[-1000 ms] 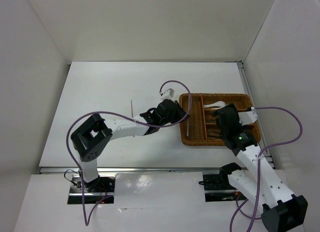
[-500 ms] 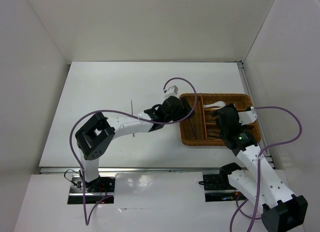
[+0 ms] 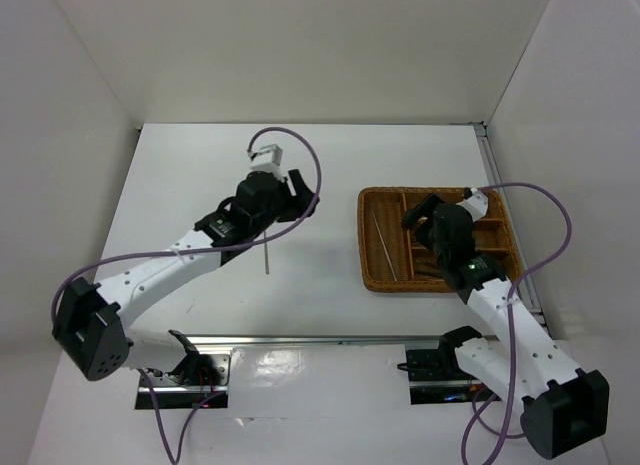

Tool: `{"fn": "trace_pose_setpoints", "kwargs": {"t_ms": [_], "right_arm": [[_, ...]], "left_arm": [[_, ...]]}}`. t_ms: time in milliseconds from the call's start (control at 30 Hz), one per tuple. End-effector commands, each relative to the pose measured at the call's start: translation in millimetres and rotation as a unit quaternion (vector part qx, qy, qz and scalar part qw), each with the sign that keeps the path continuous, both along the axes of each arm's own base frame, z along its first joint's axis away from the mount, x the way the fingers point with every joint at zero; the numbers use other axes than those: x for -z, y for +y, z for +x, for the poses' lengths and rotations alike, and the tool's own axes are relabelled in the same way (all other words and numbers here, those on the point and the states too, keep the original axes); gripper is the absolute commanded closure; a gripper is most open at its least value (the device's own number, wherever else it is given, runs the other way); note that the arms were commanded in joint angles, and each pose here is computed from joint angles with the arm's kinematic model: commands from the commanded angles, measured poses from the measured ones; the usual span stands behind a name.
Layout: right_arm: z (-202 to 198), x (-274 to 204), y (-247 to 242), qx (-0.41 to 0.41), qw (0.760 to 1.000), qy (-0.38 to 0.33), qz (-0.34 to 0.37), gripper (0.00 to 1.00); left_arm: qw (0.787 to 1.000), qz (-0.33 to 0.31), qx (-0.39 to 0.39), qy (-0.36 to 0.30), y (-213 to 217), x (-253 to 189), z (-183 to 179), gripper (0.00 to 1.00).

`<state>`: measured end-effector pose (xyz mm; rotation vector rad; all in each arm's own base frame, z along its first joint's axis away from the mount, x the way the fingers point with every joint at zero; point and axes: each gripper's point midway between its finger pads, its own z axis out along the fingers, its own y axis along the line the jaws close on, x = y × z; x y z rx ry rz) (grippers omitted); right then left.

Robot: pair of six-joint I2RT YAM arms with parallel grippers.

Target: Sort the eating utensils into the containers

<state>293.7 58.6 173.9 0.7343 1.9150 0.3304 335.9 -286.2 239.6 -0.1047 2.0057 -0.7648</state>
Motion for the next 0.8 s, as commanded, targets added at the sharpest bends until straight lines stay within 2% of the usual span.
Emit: {"fn": "trace_pose_setpoints", "kwargs": {"t_ms": [0,167,333,433,767], "right_arm": [[16.3,-17.8,19.3,-0.067,0.997,-0.039,-0.012,0.14],[23.6,-14.7,32.4,-0.098,0.994,-0.036,-0.008,0.14],[25.4,-17.0,55.7,-0.173,0.984,-0.044,-0.01,0.14],[27.3,-19.5,67.2,-0.21,0.976,-0.051,-0.013,0.14],[29.9,-3.1,70.3,-0.216,0.976,-0.026,-0.013,0.14]], "left_arm": [[0.99,0.122,-0.054,0.052,69.0,61.7,-5.8,0.25],[0.969,0.197,-0.092,0.12,115.3,125.3,-12.7,0.28],[0.955,0.222,-0.101,0.168,132.5,164.4,-7.4,0.31],[0.95,0.227,-0.11,0.186,143.0,175.4,1.3,0.35],[0.947,0.227,-0.087,0.208,132.5,204.6,23.1,0.42]]}}
